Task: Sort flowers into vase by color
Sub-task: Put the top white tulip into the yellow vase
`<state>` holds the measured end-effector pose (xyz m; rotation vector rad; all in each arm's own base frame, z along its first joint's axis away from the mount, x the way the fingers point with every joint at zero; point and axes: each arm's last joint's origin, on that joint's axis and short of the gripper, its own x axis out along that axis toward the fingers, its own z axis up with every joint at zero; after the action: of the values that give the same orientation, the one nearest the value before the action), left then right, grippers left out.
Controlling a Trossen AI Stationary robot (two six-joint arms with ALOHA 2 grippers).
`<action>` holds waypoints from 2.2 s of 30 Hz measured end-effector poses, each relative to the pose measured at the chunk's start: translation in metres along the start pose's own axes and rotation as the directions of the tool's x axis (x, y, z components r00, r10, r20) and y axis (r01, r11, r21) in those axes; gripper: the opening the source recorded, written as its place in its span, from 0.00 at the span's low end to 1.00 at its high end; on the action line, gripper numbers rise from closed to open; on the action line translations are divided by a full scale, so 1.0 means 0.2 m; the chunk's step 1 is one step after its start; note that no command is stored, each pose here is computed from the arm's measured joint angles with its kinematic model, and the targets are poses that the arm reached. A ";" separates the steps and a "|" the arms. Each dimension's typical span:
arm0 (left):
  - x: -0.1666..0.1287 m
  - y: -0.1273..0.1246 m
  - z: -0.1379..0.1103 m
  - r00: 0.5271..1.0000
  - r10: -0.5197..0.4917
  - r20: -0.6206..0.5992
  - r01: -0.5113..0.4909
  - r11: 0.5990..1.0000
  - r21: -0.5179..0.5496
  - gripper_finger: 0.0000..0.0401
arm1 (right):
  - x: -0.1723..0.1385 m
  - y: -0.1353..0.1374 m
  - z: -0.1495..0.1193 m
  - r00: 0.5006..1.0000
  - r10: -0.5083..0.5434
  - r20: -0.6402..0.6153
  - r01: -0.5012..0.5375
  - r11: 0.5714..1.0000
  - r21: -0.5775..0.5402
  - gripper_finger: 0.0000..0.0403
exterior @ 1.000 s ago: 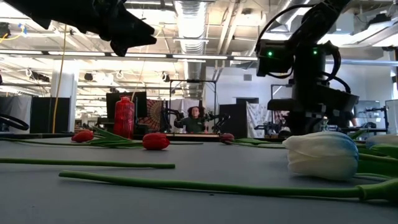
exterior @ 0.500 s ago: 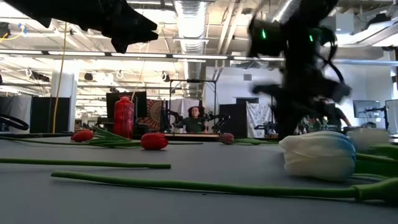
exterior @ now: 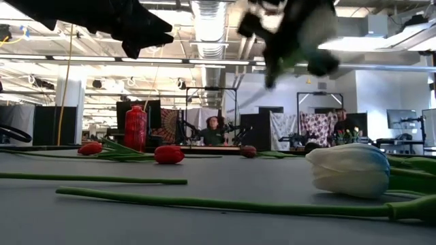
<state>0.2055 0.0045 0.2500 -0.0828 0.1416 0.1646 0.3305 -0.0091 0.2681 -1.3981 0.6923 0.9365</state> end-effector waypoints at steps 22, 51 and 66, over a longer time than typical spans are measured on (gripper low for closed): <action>-0.04 -0.01 -0.16 0.947 0.020 -0.321 -0.011 1.000 0.029 0.39 | -0.43 -0.41 -0.10 0.572 -0.762 0.302 0.330 0.551 0.766 0.04; -0.41 0.07 -0.21 0.919 0.332 -0.212 -0.317 0.943 0.102 0.39 | 0.22 -0.70 0.19 0.271 -0.856 0.440 -0.106 0.428 0.898 0.05; -0.42 0.07 -0.23 0.909 0.338 -0.244 -0.334 0.941 0.058 0.39 | 0.47 -0.89 0.60 0.189 -0.874 0.448 -0.141 0.427 0.893 0.05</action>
<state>0.1160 0.0007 0.2167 -0.0629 0.4110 0.4995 0.5157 0.1344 0.2867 0.0754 -0.3132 0.5785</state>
